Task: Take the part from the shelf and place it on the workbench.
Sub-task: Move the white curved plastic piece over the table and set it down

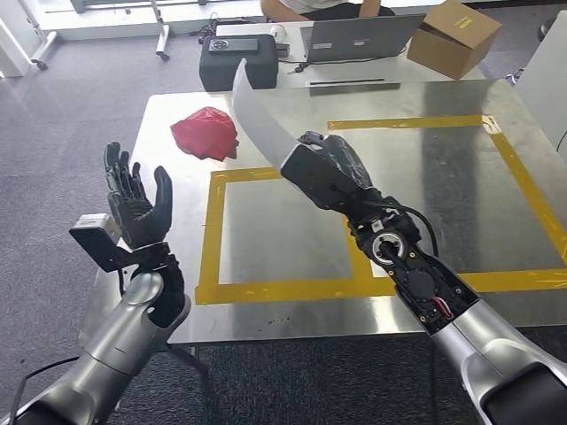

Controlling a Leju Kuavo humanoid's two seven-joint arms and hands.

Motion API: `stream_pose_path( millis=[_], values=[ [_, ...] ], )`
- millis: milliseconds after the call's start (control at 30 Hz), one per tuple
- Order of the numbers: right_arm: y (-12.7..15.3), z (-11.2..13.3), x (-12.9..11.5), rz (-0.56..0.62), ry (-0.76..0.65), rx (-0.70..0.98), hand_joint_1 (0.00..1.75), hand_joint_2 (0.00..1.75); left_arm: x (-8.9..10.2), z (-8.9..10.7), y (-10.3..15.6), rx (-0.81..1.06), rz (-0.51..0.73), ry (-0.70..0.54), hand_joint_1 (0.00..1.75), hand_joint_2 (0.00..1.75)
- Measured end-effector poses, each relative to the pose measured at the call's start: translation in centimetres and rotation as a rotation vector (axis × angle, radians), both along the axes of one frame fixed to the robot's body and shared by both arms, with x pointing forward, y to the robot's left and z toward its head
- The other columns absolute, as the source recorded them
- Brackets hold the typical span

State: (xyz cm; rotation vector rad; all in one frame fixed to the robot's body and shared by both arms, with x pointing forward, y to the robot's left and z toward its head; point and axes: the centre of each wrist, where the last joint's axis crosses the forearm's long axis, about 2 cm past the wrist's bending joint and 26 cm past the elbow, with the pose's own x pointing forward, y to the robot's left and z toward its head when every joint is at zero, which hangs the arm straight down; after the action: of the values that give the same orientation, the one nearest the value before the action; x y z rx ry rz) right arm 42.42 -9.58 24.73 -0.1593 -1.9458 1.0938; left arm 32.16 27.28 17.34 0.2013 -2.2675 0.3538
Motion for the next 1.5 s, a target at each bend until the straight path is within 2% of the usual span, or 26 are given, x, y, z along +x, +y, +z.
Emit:
stream_pose_path(
  millis=[300, 800, 1167, 1500],
  values=[
    [2.5, 0.5, -0.7, 0.056, 0.000, 0.005, 1.75, 1.75, 0.1, -0.2, -0.6, -0.009, -0.011, 0.005, 0.00, 1.75],
    [4.1, -0.5, -1.2, 0.061, 0.035, -0.048, 1.75, 1.75, 0.6, -0.2, -2.0, -0.002, -0.074, -0.003, 0.00, 1.75],
    [2.6, -2.1, -0.5, -0.066, 0.068, -0.115, 1.75, 1.75, 0.6, -0.7, -3.0, 0.008, -0.107, 0.006, 0.00, 1.75],
    [-1.1, -1.7, 1.5, -0.272, 0.031, -0.189, 1.75, 1.75, 0.6, -1.0, -3.9, -0.001, -0.130, 0.016, 0.00, 1.75]
  ],
)
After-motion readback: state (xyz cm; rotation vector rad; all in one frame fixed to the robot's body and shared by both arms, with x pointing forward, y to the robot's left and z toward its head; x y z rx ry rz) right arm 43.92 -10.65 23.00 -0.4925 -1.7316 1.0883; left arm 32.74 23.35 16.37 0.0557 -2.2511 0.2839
